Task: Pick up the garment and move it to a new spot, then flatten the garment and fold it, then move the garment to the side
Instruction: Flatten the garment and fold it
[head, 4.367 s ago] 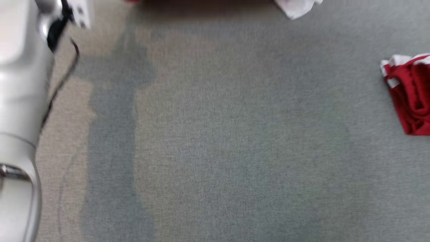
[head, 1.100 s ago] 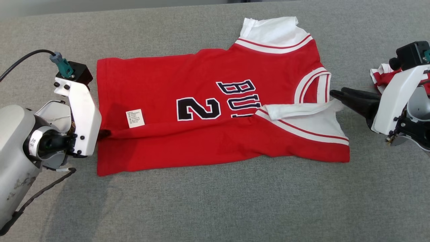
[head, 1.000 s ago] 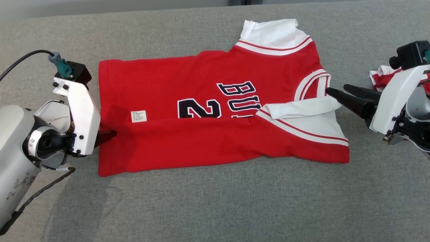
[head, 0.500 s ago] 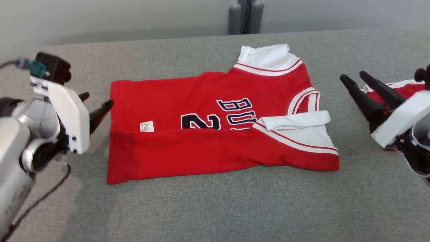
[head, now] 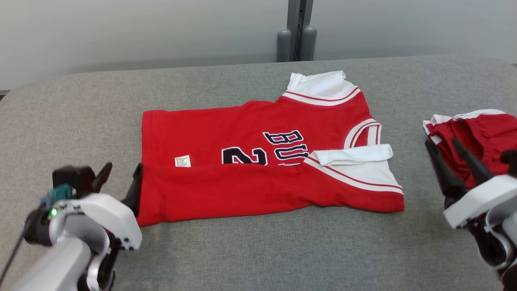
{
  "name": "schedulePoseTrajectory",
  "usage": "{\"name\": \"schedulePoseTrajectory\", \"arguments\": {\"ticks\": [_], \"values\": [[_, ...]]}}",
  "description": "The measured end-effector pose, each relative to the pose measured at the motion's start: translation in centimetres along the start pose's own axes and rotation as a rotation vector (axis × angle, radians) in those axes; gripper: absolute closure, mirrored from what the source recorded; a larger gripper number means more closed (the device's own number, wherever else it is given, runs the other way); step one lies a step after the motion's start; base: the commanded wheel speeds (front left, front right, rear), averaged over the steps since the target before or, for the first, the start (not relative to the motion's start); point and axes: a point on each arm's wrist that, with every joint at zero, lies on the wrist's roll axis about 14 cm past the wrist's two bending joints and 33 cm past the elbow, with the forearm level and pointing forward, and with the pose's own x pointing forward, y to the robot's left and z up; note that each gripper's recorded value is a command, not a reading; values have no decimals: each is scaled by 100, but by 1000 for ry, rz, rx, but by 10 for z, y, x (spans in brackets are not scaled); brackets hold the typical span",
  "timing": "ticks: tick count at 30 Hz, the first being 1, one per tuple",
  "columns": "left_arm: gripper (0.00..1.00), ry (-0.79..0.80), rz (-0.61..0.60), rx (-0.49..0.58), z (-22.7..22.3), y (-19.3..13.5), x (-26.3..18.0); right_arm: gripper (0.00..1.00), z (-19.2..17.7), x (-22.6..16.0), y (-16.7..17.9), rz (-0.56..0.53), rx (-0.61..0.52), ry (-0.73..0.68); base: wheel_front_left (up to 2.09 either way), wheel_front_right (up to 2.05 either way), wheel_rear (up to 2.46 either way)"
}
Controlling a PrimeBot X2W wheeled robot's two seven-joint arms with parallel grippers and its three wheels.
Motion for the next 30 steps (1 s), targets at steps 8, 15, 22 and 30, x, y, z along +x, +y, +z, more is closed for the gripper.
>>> {"name": "schedulePoseTrajectory", "arguments": {"ticks": [8, 15, 22, 30], "values": [[0, -29, 64, -50, -34, 1, -8, 0, -62, -24, 2, -55, 88, 117, 0, 0, 0], [0, 53, 81, -64, -65, 2, -5, 0, -87, -25, 5, -69, 120, 210, 0, 0, 0], [0, 123, 93, -73, -82, 8, 0, 0, -103, -17, 9, -78, 172, 295, 0, 0, 0], [0, 229, 70, -95, -101, 2, 3, 0, -117, -16, 15, -71, 199, 361, 0, 0, 0]]}}
